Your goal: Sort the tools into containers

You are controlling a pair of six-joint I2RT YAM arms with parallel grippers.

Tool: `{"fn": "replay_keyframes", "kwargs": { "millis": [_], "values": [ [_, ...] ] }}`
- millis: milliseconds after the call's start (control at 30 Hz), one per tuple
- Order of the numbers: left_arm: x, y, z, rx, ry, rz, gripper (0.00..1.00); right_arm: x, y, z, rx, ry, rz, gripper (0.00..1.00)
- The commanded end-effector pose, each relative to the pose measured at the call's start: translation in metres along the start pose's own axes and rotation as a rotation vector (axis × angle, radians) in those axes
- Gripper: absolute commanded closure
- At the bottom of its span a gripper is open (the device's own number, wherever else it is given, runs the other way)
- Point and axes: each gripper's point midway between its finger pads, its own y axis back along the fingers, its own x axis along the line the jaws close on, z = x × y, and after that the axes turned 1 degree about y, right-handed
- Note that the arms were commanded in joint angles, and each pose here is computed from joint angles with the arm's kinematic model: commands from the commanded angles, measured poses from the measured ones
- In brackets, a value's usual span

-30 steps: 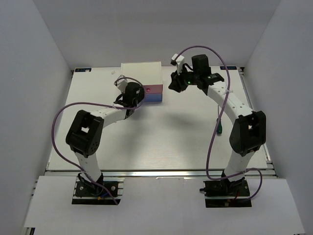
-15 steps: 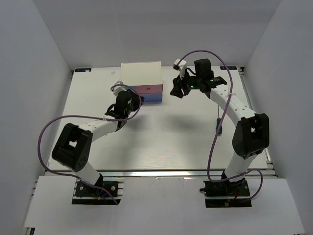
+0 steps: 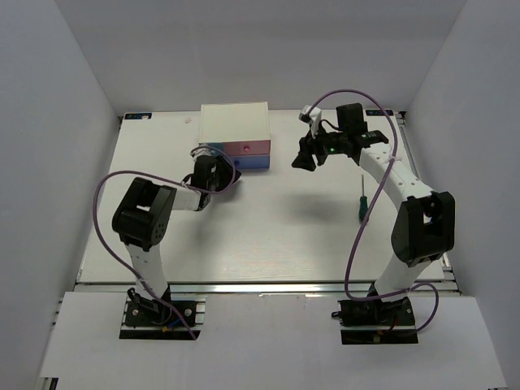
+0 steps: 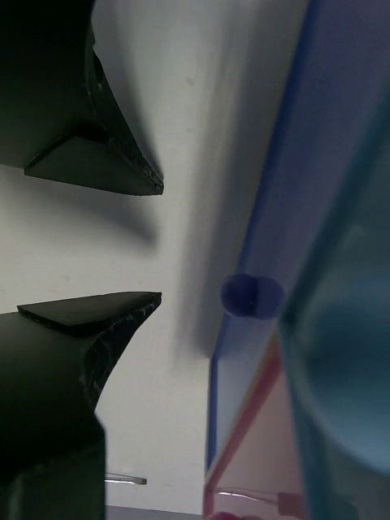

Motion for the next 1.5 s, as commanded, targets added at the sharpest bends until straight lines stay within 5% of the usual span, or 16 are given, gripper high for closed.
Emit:
{"fn": "replay_keyframes", "kwargs": {
  "millis": [0,333,600,1133,1467],
  "values": [
    [-0.042,-0.015,0.025,-0.049,-0.052,-0.158,0.39,0.004,0.015,0.013,-0.043,0.041,0.006,0.41],
    [-0.046,-0.041,0.045,-0.135,-0.029,-0.163,0.41,-0.007,0.017,0.002,-0.031,0.01,-0.008,0.43],
    [-0.035,-0.015,0.072,-0.308,0.096,-0.096,0.47,-0.009,0.012,-0.004,-0.019,-0.013,0.0,0.43],
    [-0.036,-0.036,0.076,-0.317,0.108,-0.094,0.46,-0.007,0.013,-0.01,0.0,-0.021,0.005,0.43],
    [-0.044,-0.046,0.075,-0.296,0.136,-0.12,0.65,-0.005,0.014,-0.01,-0.002,-0.021,0.008,0.44]
  ]
}}
